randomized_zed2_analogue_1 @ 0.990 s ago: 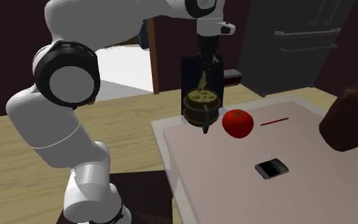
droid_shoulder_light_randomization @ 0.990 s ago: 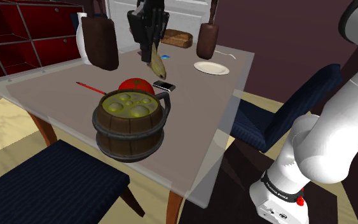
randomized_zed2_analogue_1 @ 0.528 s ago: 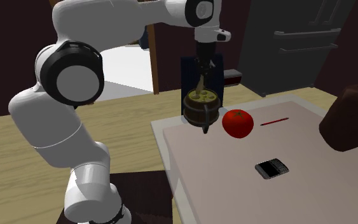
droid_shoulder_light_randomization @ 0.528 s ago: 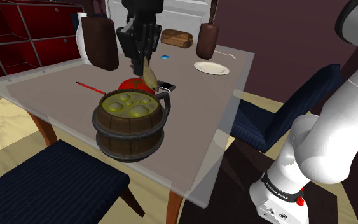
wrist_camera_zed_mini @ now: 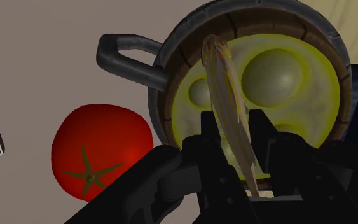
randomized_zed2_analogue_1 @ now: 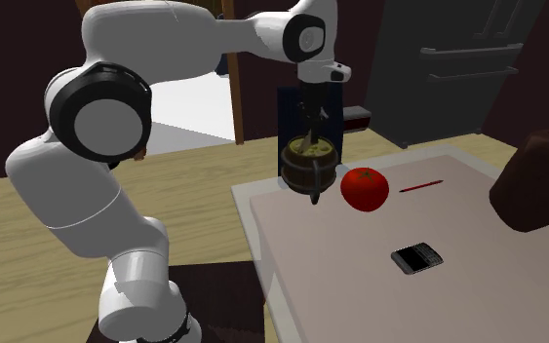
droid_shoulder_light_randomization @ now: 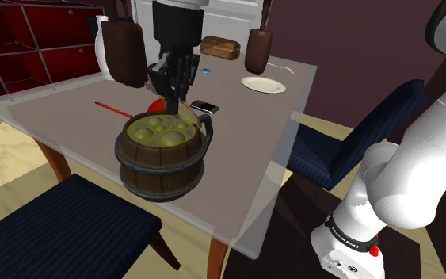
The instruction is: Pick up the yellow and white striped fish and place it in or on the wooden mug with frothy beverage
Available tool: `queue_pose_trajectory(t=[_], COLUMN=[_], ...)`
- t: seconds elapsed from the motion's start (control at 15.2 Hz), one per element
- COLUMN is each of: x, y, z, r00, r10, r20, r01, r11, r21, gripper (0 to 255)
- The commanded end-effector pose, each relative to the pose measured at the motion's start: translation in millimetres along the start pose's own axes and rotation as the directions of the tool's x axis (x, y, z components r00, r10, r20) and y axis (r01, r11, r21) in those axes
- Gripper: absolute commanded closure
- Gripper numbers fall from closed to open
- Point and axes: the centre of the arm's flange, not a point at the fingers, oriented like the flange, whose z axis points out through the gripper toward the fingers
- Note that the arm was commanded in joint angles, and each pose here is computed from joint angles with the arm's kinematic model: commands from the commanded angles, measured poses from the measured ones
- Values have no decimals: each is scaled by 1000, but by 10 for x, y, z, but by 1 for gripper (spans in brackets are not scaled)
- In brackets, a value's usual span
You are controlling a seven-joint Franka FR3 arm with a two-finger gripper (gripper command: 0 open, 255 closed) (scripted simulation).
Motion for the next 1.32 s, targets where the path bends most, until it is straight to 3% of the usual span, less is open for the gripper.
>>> queue_pose_trajectory(t=[0.0,0.46,0.53,0.86,1.12,1.25], x=[-11,-11,-11,-11,-11,-11], y=[3,3,3,3,3,4], z=[95,94,94,94,-405,-405], r00=[1000,1000,1000,1000,1000,1000], r10=[0,0,0,0,0,0], r20=[1,1,1,1,1,1], r01=[0,0,0,0,0,0], r11=[1000,1000,1000,1000,1000,1000], r21=[0,0,0,0,0,0], gripper=[255,255,0,0,0,0])
